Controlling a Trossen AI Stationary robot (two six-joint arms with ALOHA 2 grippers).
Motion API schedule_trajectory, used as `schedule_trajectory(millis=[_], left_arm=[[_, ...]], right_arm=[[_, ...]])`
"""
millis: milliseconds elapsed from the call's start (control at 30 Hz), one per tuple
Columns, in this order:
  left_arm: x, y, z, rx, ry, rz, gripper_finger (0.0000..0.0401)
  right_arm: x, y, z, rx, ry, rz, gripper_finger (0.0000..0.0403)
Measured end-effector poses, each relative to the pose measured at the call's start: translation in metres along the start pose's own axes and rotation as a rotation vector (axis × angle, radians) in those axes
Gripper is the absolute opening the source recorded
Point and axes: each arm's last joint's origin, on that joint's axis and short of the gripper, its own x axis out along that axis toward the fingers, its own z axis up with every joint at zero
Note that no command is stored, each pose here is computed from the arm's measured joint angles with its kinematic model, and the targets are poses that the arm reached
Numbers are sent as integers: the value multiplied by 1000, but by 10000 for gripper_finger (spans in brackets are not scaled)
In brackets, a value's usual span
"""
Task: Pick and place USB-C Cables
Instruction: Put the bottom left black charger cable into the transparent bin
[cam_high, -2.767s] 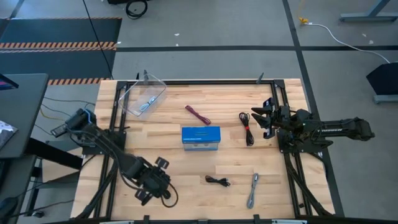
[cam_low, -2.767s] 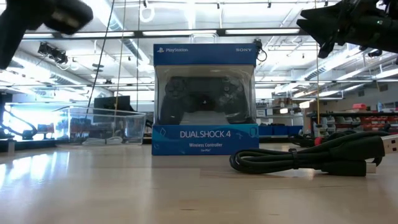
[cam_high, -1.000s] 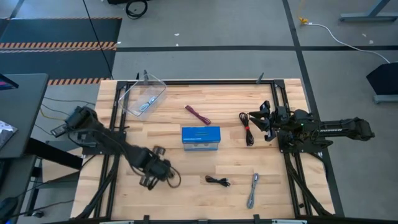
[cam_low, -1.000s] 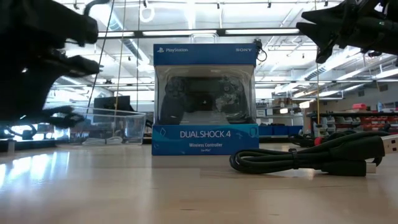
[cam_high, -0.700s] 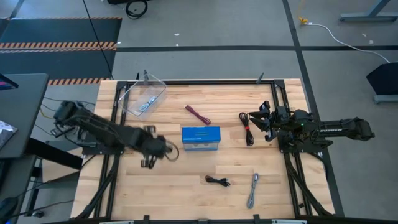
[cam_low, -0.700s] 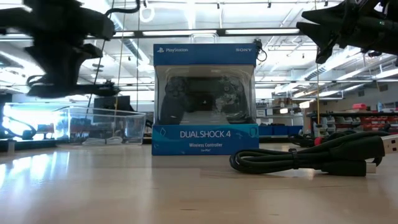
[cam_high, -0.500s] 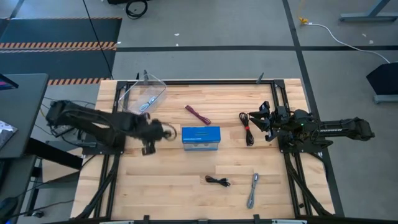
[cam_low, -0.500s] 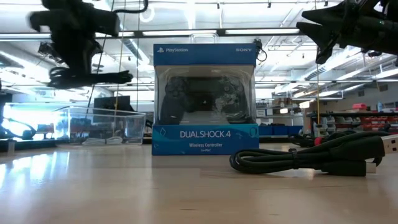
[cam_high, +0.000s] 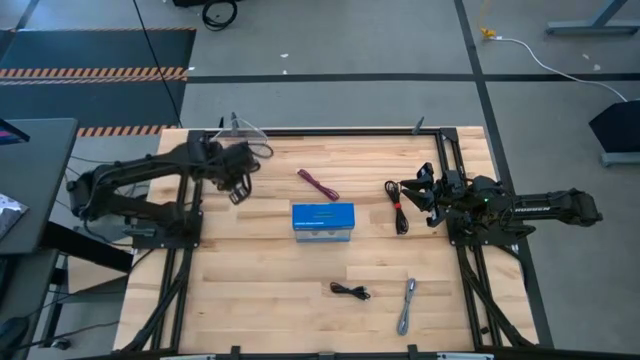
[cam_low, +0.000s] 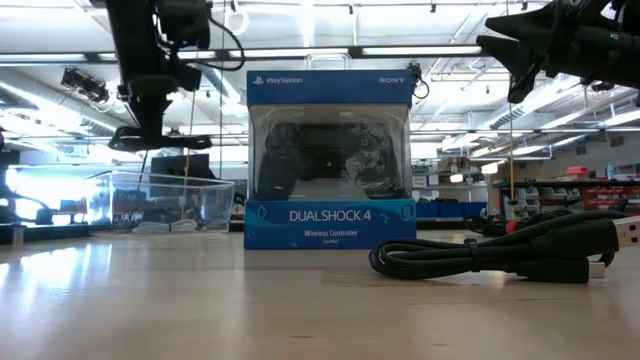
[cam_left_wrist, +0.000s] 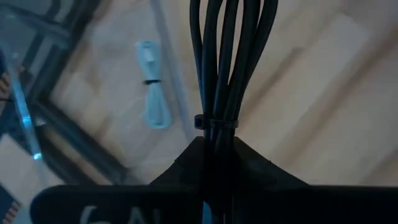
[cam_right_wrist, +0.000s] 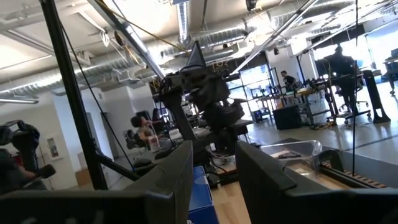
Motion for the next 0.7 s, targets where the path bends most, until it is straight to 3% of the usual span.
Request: schedule_trajectory(millis=[367,700], left_arm=[[19,61,16,-224,-66,75,51],[52,80,22,-278,62,29,52]], right_arm=[[0,0,0,0,1,1,127],[0,0,0,0,3,4,127]])
